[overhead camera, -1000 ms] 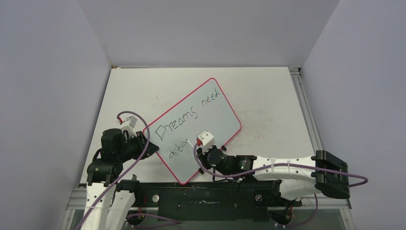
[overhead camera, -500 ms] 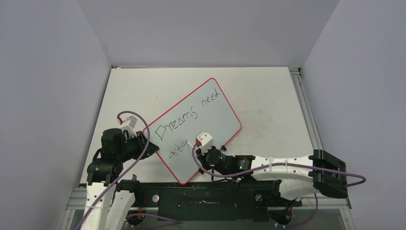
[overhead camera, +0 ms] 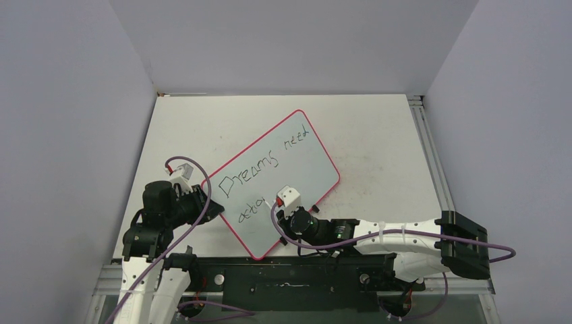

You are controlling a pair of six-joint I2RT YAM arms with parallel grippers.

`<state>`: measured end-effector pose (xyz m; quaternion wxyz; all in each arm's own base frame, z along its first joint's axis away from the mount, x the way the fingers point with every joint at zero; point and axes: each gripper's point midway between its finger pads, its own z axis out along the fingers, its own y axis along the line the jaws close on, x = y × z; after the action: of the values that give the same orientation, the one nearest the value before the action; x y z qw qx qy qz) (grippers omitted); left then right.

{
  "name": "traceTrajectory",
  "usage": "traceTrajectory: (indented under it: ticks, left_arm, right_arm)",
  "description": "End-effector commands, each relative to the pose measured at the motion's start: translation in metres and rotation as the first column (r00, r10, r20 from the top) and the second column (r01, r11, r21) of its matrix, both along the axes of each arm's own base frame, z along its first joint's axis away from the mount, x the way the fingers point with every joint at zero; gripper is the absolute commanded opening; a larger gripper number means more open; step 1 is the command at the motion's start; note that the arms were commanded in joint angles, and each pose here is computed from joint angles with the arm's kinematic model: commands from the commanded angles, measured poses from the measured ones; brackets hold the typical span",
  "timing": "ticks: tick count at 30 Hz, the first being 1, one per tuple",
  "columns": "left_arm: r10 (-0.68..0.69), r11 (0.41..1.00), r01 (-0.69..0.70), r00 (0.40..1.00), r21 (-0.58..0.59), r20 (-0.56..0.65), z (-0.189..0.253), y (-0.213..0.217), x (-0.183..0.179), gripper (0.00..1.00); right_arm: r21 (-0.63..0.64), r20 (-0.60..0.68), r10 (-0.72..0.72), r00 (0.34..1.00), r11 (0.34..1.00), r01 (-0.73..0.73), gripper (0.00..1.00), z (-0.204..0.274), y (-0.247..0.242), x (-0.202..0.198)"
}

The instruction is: Write a sentence on the whiteboard

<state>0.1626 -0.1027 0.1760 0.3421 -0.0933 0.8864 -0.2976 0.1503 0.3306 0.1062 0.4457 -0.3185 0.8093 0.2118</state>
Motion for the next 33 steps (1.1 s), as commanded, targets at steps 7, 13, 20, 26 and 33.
traceTrajectory:
  ticks: [7,13,20,26,33]
  left_arm:
    - [-0.007,1.0,0.007,1.0,0.006,0.025,0.003,0.001,0.003,0.21]
    - [-0.007,1.0,0.007,1.0,0.006,0.024,0.003,0.001,0.003,0.21]
    - [-0.008,1.0,0.008,1.0,0.007,0.023,0.002,0.001,0.003,0.21]
    - [-0.008,1.0,0.008,1.0,0.007,0.021,0.002,0.001,0.003,0.21]
    - [-0.006,1.0,0.006,1.0,0.008,0.02,0.002,0.001,0.003,0.21]
  right_arm:
    - [0.003,-0.029,0.021,0.999,1.0,-0.021,0.05,-0.001,0.001,-0.011]
    - [-0.025,-0.046,0.024,0.999,0.999,-0.025,0.05,-0.006,-0.005,-0.016]
    - [-0.02,-0.036,0.016,0.999,1.0,-0.017,0.05,-0.004,-0.004,-0.014]
    - [-0.031,-0.02,0.015,1.0,0.999,-0.016,0.05,-0.001,0.002,-0.009]
    - [-0.038,-0.024,-0.003,1.0,0.999,0.002,0.05,-0.002,0.005,0.0]
